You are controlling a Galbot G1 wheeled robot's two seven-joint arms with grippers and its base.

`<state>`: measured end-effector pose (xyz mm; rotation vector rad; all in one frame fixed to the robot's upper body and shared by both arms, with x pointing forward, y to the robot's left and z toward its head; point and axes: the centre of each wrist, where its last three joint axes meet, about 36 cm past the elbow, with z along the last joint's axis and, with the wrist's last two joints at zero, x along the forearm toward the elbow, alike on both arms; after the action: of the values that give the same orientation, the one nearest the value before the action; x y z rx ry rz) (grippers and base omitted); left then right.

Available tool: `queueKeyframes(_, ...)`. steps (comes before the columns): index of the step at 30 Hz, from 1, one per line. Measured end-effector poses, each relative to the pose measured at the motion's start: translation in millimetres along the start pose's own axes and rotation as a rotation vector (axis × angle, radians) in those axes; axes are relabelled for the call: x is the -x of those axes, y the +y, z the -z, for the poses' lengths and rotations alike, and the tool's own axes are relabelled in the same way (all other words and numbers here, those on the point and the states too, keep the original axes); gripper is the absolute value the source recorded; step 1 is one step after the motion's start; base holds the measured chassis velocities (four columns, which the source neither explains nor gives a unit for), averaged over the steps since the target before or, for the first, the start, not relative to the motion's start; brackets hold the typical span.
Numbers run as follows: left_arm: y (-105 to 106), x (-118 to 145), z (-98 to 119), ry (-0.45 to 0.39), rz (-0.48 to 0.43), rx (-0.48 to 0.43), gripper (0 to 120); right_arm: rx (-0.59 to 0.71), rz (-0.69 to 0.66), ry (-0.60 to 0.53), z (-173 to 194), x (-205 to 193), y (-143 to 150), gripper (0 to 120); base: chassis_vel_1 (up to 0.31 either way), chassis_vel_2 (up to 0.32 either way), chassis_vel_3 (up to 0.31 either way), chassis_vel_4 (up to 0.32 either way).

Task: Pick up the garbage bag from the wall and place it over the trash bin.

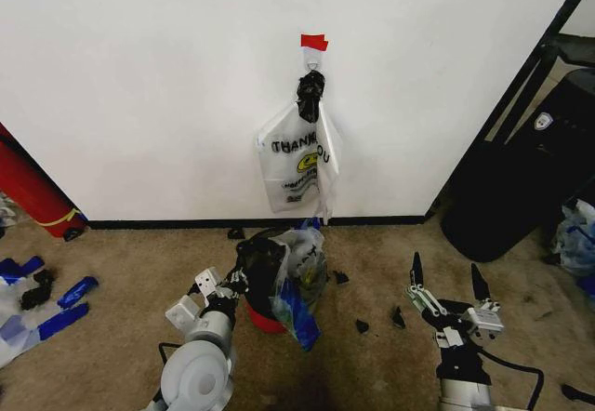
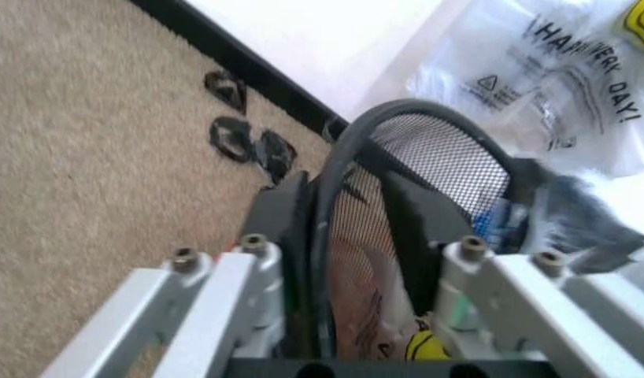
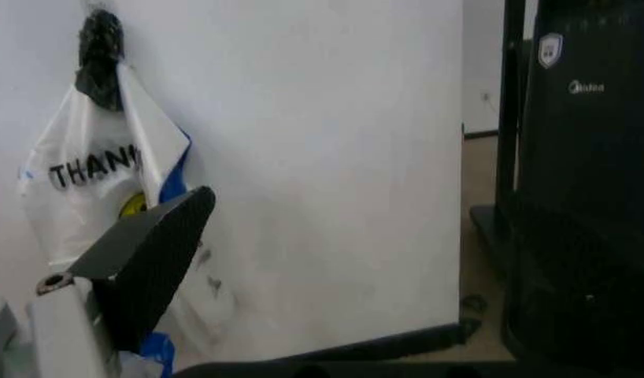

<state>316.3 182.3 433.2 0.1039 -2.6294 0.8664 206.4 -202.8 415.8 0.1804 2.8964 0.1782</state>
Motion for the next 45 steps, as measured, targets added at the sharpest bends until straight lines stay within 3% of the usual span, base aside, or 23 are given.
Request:
queueKeyframes(6, 0.3, -6.8, 15.6, -0.051, -0.013, 0.048, 54, 0.012, -0.005, 0.048, 6.7, 1.0, 3.1, 100, 0.000, 0.000, 0.000, 0.000)
queueKeyframes(10, -2.2, -21.3, 42.9, -0.124, -0.049, 0.127, 73, 0.038, 0.004, 0.135, 16.4, 7.7, 8.2, 100, 0.000, 0.000, 0.000, 0.000)
queueKeyframes(11, -2.2, -21.3, 42.9, -0.124, -0.049, 0.127, 73, 0.038, 0.004, 0.135, 16.4, 7.7, 8.2, 100, 0.000, 0.000, 0.000, 0.000)
queueKeyframes(14, 1.3, -30.3, 59.9, -0.182, -0.081, 0.229, 87, 0.042, 0.016, 0.227, 20.5, 12.5, 7.8, 100, 0.000, 0.000, 0.000, 0.000)
queueKeyframes(15, 1.3, -30.3, 59.9, -0.182, -0.081, 0.229, 87, 0.042, 0.016, 0.227, 20.5, 12.5, 7.8, 100, 0.000, 0.000, 0.000, 0.000)
queueKeyframes(18, 16.8, -40.1, 64.9, -0.244, -0.170, 0.346, 99, 0.063, 0.055, 0.338, 22.5, 20.7, 11.3, 100, 0.000, 0.000, 0.000, 0.000)
queueKeyframes(19, 23.8, -44.0, 63.6, -0.252, -0.216, 0.400, 103, 0.065, 0.069, 0.363, 19.2, 24.0, 12.2, 100, 0.000, 0.000, 0.000, 0.000)
queueKeyframes(21, 25.8, -45.1, 62.9, -0.258, -0.230, 0.420, 105, 0.067, 0.075, 0.374, 17.6, 25.1, 12.6, 100, 0.000, 0.000, 0.000, 0.000)
queueKeyframes(23, 36.6, -44.0, 55.2, -0.316, -0.299, 0.545, 110, 0.079, 0.099, 0.420, 14.0, 30.2, 12.5, 100, 0.000, 0.000, 0.000, 0.000)
queueKeyframes(29, 47.2, -35.9, 37.0, -0.401, -0.395, 0.681, 114, 0.075, 0.134, 0.468, 1.9, 47.9, 11.0, 100, 0.000, 0.000, 0.000, 0.000)
queueKeyframes(36, 48.2, -55.6, 26.4, -0.432, -0.368, 0.672, 113, 0.117, 0.229, 0.550, -8.9, 90.1, 32.6, 100, 0.000, 0.000, 0.000, 0.000)
queueKeyframes(39, 47.0, -61.8, 24.5, -0.445, -0.346, 0.666, 108, 0.135, 0.285, 0.624, -15.5, 110.2, 54.9, 100, 0.000, 0.000, 0.000, 0.000)
queueKeyframes(45, 44.9, -65.3, 24.1, -0.444, -0.330, 0.658, 101, 0.110, 0.310, 0.700, -16.2, 122.3, 85.3, 100, 0.000, 0.000, 0.000, 0.000)
